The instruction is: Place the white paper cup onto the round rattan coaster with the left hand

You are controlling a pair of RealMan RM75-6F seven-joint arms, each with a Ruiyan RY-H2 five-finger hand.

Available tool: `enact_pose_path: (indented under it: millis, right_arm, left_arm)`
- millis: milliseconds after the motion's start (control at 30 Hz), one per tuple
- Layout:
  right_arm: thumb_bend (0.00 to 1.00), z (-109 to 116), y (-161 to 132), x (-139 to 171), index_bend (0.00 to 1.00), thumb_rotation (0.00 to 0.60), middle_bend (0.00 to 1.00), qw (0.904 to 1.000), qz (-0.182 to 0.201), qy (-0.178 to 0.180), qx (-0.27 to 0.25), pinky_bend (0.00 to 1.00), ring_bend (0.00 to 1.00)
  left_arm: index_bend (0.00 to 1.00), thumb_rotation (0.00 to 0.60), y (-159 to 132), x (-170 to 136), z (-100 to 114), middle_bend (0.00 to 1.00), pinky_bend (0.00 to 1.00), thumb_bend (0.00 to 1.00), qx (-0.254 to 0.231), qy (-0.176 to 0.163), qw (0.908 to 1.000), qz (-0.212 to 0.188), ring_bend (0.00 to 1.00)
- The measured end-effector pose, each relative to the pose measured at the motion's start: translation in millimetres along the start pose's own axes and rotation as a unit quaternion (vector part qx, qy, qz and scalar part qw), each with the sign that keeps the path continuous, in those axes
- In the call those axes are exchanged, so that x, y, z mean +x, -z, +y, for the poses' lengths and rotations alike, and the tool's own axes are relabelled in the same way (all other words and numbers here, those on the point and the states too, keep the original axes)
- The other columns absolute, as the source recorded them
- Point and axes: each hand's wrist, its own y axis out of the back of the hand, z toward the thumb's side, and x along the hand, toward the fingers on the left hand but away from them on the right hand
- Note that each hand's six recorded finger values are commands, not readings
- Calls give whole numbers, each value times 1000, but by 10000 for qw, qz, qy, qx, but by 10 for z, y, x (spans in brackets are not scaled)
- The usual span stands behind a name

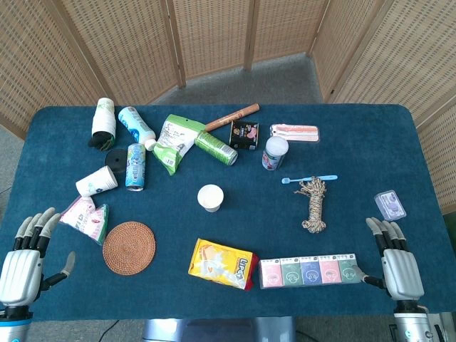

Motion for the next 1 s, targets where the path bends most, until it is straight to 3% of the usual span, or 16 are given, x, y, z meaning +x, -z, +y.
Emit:
enact_pose_path:
  millis: [633,800,1000]
  right_arm:
    - [221,13,34,38,0,600,0,10000,-15,27,-40,0,0]
    - [221,20,39,18,0,600,0,10000,-11,12,-8,0,0]
    - [220,59,76,3,0,600,0,9999,-79,72,-11,0,0]
  left_arm:
    - [77,490,-61,16,85,81,0,455,10,-60,9999,-131,1]
    - [75,491,-48,48,67,78,0,455,73,2,9999,-143,1]
    - [39,490,-77,234,61,58,0,456,327,209,9983,-430,0]
